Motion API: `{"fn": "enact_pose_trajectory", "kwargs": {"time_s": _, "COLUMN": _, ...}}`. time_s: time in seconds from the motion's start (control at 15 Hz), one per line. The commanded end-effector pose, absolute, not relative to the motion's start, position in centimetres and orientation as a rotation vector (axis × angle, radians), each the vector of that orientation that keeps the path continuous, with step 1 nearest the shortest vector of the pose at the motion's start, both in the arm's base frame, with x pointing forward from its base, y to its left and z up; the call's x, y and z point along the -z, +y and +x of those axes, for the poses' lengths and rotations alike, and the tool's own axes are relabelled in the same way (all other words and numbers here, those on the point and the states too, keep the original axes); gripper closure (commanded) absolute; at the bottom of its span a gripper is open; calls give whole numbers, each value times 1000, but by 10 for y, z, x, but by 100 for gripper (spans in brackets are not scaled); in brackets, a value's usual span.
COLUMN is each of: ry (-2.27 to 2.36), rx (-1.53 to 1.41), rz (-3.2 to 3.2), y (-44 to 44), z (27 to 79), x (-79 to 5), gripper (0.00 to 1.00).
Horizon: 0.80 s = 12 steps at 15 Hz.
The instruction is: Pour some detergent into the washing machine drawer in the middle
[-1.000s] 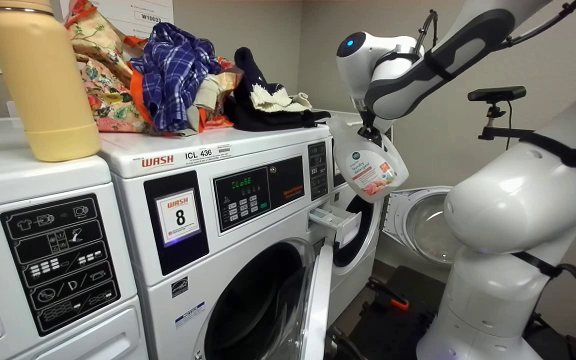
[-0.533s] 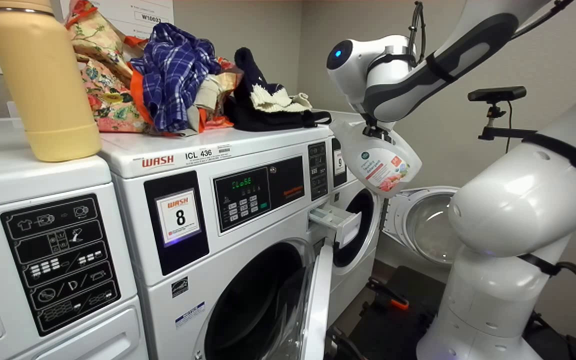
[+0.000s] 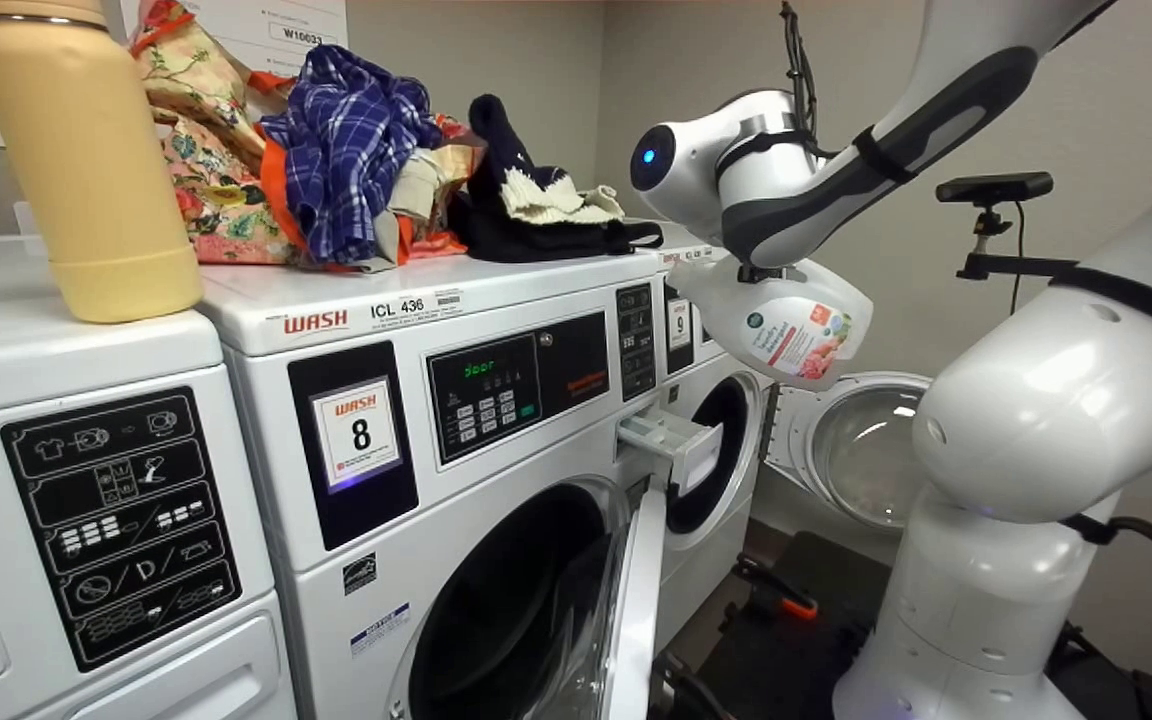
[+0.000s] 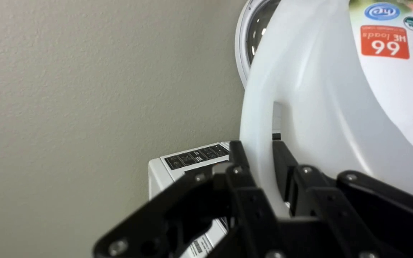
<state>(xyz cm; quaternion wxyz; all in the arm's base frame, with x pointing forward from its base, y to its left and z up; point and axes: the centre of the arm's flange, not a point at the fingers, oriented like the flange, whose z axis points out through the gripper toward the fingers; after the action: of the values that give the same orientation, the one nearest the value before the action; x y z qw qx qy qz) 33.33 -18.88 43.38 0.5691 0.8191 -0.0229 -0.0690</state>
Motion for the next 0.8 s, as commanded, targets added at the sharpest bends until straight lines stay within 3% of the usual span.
{"fn": "enact_pose_trajectory", "kwargs": {"time_s": 0.0, "ry": 64, "rx": 225, "rz": 1805, "y": -179, "z": 332, "x": -440, "gripper": 94}}
{"fn": "enact_pose_trajectory", "kwargs": {"time_s": 0.73, "ry": 320, "rx": 372, "rz": 1581, "y": -186, "z": 346, "x": -415, "gripper": 94}}
